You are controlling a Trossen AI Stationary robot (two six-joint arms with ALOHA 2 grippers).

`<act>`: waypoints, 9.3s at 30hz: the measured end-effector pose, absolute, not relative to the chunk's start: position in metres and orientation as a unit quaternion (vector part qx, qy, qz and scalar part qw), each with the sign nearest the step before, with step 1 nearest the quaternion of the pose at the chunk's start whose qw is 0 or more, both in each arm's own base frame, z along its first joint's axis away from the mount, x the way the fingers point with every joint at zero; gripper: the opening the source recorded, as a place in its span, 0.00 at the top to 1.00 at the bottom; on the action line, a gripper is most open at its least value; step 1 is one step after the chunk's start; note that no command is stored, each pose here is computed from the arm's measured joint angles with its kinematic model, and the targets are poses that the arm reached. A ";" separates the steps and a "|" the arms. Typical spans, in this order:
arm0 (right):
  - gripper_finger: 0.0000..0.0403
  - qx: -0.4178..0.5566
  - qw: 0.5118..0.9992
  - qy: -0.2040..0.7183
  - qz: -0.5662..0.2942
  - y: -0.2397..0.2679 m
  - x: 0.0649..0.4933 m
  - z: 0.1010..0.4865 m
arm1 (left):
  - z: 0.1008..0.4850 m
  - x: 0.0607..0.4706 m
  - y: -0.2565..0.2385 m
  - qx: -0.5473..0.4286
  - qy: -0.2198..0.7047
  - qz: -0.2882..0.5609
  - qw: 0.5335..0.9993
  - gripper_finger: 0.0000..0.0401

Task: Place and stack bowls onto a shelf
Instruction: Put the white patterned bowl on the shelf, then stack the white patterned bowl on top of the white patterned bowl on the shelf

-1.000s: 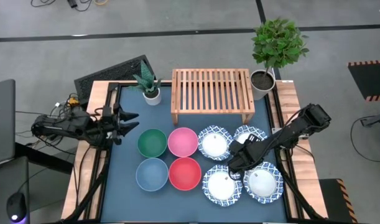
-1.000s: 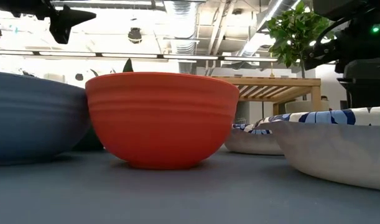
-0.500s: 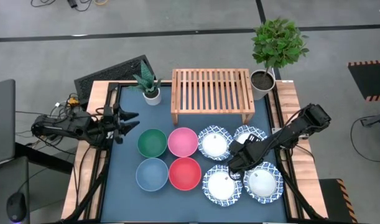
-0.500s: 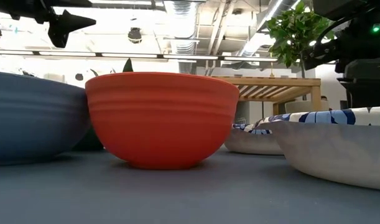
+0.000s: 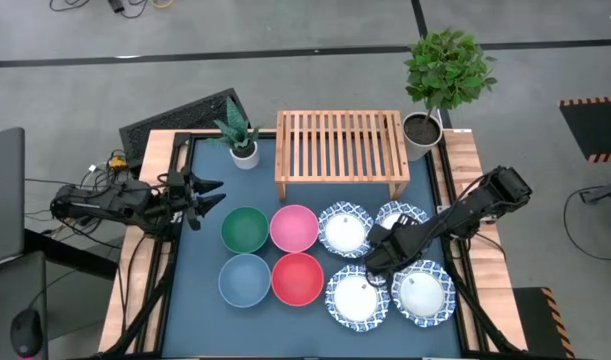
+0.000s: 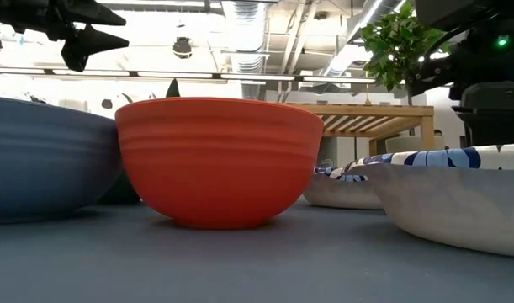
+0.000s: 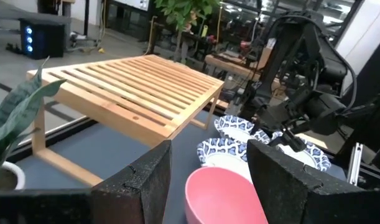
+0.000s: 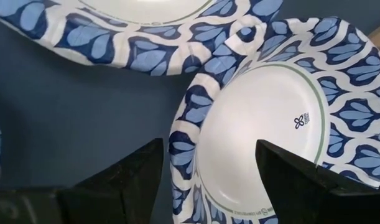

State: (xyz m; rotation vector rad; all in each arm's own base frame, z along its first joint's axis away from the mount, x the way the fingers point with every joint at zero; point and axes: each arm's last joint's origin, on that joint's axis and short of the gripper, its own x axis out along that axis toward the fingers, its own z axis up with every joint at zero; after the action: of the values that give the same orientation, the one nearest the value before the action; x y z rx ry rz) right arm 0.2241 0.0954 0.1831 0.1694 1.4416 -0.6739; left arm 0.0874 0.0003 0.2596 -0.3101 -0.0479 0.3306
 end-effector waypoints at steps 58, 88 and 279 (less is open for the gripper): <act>0.95 0.149 0.691 0.665 -0.242 0.090 0.199 0.235 | 0.258 0.087 0.002 -0.147 -0.022 0.199 0.969 0.52; 0.94 -0.213 0.906 0.287 -0.227 0.022 0.249 0.456 | 0.256 0.086 0.003 -0.143 -0.010 0.206 0.968 0.52; 0.94 0.023 0.741 0.662 -0.113 0.078 0.325 0.244 | 0.243 0.085 0.003 -0.154 0.042 0.226 0.961 0.52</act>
State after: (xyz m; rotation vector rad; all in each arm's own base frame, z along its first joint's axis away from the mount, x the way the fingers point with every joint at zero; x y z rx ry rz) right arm 0.3252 0.0775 0.2441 0.0508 1.4510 -0.2489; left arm 0.0848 0.0032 0.2434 -0.3122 0.0857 0.4576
